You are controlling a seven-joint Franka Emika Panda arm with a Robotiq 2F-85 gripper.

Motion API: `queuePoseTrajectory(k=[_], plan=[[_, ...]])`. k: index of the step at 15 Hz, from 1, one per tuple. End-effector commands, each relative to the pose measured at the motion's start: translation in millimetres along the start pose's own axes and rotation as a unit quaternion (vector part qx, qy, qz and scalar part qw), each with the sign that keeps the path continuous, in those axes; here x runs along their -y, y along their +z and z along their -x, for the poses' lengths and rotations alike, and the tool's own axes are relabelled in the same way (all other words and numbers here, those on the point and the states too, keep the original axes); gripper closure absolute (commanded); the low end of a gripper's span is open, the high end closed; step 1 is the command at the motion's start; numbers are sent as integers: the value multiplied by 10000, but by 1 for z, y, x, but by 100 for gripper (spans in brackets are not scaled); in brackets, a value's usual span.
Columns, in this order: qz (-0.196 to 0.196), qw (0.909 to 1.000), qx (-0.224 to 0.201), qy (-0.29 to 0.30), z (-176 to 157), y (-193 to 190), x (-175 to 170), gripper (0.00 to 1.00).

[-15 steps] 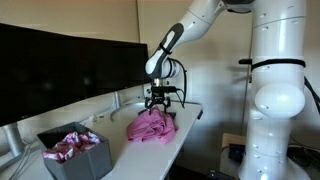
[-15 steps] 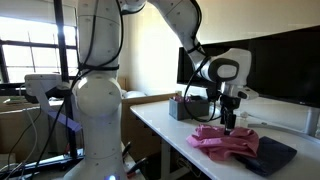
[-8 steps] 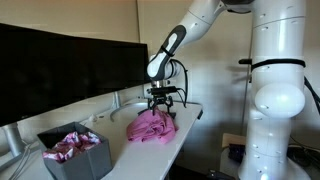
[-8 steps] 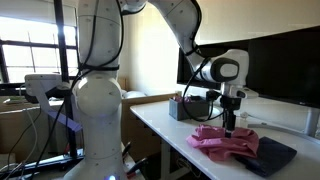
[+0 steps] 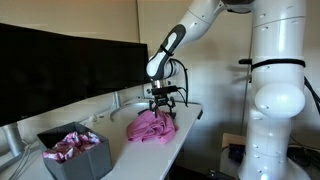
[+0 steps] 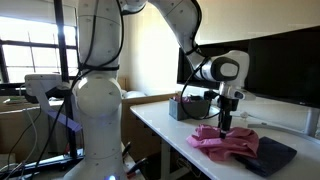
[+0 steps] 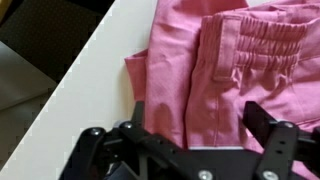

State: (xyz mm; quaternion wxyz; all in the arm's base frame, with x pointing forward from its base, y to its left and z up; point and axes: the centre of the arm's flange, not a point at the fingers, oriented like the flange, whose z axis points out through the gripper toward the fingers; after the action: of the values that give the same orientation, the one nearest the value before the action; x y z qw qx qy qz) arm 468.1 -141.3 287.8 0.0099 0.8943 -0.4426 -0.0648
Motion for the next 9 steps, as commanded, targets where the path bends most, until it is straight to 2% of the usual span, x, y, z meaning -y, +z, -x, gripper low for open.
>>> queuePoseTrajectory(k=[1, 3, 9], plan=[[0, 10000, 0, 0, 0, 0, 0, 0], [0, 10000, 0, 3, 0, 0, 0, 0], [190, 9997, 170, 10, -9, 50, 54, 0]])
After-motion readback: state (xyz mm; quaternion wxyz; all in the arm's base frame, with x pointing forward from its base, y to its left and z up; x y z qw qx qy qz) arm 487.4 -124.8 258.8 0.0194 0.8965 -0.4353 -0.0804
